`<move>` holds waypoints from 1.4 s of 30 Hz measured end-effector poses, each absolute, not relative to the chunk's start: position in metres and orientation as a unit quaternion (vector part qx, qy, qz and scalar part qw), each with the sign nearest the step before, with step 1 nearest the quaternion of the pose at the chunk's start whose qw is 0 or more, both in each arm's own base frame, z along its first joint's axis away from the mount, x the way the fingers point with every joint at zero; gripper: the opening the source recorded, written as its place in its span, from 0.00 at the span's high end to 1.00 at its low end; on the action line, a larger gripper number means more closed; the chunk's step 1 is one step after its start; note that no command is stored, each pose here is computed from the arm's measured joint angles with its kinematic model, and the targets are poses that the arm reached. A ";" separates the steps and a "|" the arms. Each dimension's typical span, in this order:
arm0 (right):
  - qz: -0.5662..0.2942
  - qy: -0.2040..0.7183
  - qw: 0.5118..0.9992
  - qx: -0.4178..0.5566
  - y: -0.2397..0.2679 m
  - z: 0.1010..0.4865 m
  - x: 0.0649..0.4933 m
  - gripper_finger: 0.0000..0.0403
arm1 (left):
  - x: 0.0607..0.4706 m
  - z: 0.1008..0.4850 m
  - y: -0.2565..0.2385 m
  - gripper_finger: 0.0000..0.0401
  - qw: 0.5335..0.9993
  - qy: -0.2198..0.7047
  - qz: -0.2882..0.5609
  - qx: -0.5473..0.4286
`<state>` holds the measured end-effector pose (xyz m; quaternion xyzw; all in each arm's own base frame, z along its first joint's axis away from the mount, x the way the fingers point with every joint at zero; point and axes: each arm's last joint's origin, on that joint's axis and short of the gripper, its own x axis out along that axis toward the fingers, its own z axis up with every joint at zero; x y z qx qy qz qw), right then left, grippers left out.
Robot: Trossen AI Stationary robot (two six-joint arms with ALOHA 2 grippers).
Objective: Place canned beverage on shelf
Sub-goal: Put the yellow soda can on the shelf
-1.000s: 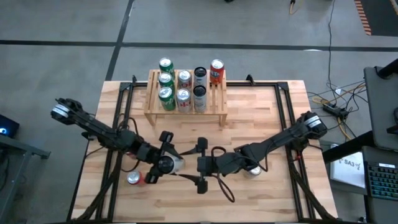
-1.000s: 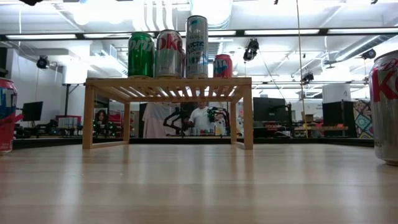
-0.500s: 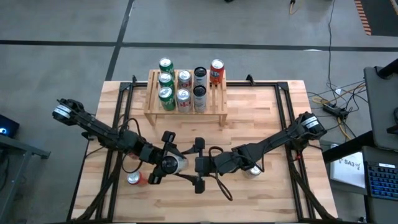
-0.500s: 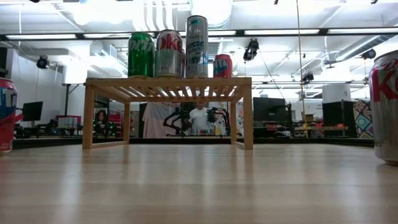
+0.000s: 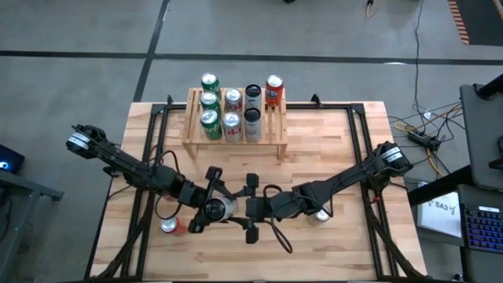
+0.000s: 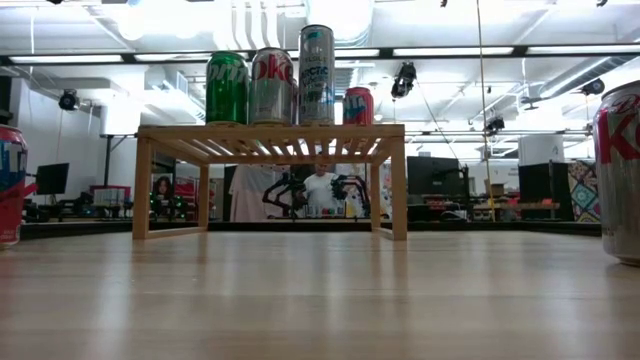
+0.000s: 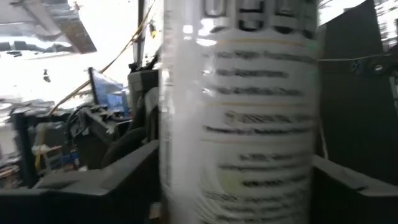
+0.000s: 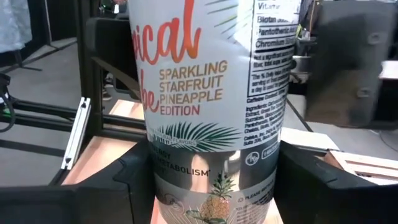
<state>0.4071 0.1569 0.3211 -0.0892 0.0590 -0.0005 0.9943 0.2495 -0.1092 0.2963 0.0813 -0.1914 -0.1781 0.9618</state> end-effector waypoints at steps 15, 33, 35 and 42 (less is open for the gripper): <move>-0.158 0.108 0.977 -0.093 0.154 0.323 0.391 0.43 | 0.226 0.315 -0.094 0.15 0.978 -0.154 -0.104 0.091; -0.214 0.103 0.969 -0.068 0.146 0.320 0.392 0.43 | 0.238 0.308 -0.095 0.22 0.985 -0.155 -0.041 0.069; -0.214 0.104 0.969 -0.068 0.146 0.320 0.392 0.43 | 0.240 0.307 -0.096 0.22 0.984 -0.159 -0.041 0.067; -0.216 0.104 0.968 -0.067 0.145 0.319 0.392 0.43 | 0.244 0.307 -0.096 0.26 0.986 -0.155 -0.006 0.060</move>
